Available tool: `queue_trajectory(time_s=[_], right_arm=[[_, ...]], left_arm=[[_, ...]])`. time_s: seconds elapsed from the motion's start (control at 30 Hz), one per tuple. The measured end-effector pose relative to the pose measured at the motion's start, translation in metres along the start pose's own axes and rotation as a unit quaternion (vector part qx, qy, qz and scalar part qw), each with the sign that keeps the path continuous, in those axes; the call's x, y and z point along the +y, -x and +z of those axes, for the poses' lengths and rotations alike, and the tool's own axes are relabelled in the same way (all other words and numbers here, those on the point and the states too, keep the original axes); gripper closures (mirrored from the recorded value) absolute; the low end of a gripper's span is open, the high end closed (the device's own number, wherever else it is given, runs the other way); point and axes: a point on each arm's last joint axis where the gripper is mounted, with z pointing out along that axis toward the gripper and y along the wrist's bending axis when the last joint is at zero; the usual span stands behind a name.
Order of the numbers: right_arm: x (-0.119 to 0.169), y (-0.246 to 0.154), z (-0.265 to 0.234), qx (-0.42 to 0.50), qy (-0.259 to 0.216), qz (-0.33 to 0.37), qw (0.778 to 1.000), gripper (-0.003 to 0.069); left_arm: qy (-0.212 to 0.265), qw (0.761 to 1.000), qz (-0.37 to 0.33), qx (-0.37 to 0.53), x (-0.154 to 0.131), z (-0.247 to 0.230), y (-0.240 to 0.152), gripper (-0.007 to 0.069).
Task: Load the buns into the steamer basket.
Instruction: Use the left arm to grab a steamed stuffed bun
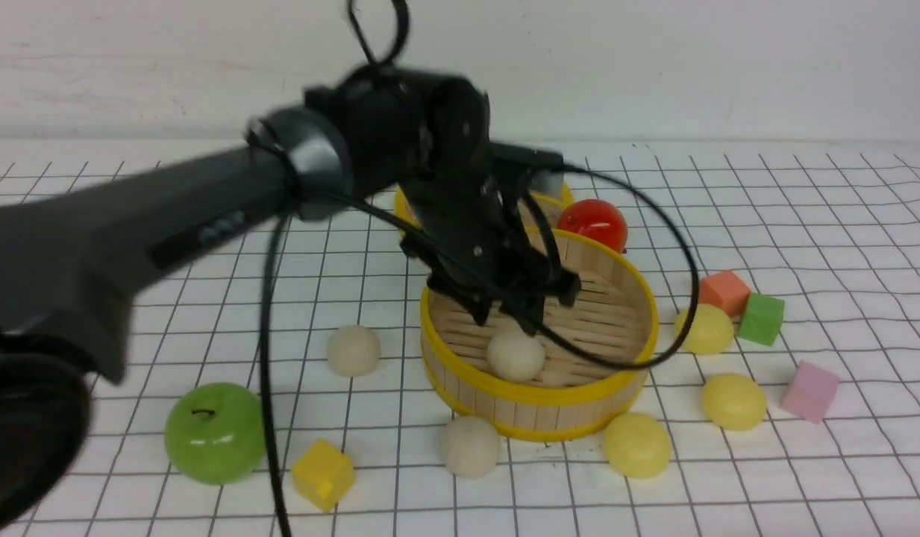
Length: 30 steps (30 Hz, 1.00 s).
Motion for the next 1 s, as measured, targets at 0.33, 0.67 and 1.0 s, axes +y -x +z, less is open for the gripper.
queue_trajectory(time_s=[0.33,0.67,1.0], right_arm=[[0.000,0.000,0.000,0.000,0.000,0.000,1.000,0.0420],[0.000,0.000,0.000,0.000,0.000,0.000,1.000,0.0420],[0.000,0.000,0.000,0.000,0.000,0.000,1.000,0.0420]], left_arm=[[0.077,0.990,-0.104,0.065,0.091,-0.017,-0.043,0.0444],[0.097,0.989,-0.097,0.047,0.109,0.023,-0.043,0.0410],[0.113,0.989,-0.083,0.042,0.116,0.047,-0.043,0.0358]])
